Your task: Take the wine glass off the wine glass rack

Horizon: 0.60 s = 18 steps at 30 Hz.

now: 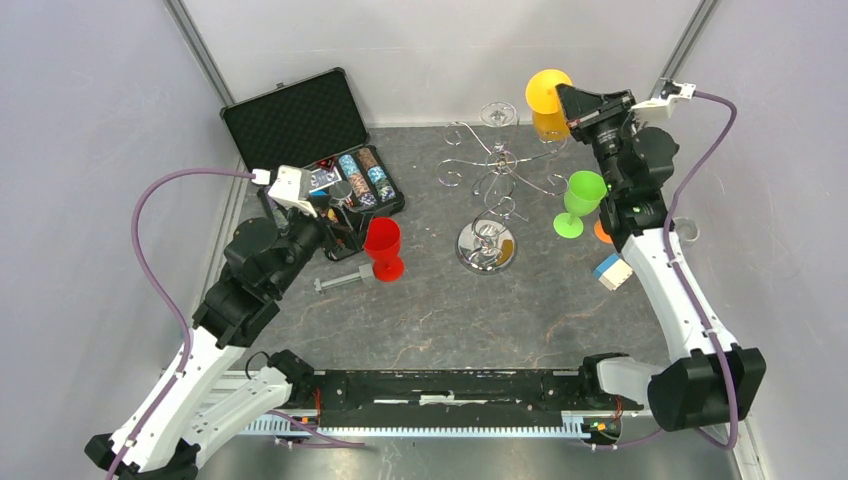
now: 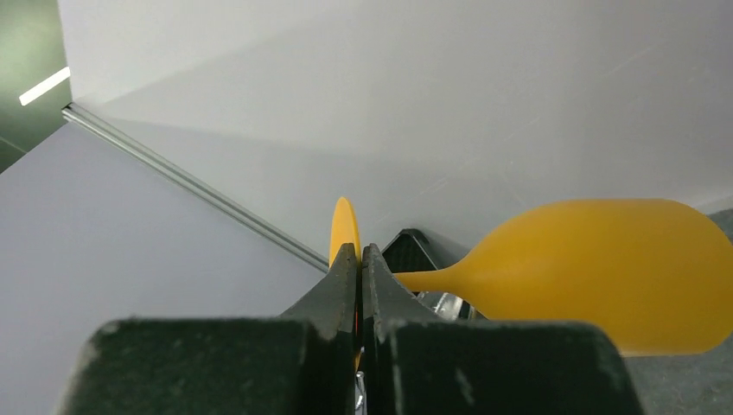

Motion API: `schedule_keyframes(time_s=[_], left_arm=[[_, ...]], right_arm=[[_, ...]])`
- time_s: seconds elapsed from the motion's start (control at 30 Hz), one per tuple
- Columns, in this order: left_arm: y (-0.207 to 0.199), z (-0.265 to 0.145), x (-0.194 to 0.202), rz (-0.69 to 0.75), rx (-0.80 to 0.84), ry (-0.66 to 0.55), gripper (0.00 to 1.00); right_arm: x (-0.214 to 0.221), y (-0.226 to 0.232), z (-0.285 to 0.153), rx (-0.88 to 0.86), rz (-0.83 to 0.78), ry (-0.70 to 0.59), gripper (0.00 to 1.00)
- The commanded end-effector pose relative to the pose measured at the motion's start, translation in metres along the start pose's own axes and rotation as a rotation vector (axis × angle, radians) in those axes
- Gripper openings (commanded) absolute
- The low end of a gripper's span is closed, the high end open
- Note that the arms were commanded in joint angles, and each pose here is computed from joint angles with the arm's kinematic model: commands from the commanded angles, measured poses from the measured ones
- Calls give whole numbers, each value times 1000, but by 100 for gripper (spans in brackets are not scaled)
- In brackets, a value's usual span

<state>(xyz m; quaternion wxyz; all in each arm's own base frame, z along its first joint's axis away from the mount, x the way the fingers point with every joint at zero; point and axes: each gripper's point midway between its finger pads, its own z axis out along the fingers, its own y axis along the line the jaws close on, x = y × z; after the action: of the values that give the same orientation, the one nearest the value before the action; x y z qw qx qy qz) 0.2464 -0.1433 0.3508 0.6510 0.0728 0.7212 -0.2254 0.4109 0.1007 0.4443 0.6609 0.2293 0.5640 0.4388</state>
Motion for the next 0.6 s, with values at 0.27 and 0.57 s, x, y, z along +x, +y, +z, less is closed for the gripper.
schedule_keyframes(time_s=[0.27,0.57], left_arm=[[-30,-1,-27,-110,126,-45,100],[-109,17,-42,-387,481,49,100]], right_arm=[[-55,116,-58,-321,-82,-117,0],[-42,164,-101,-514,71,27,0]])
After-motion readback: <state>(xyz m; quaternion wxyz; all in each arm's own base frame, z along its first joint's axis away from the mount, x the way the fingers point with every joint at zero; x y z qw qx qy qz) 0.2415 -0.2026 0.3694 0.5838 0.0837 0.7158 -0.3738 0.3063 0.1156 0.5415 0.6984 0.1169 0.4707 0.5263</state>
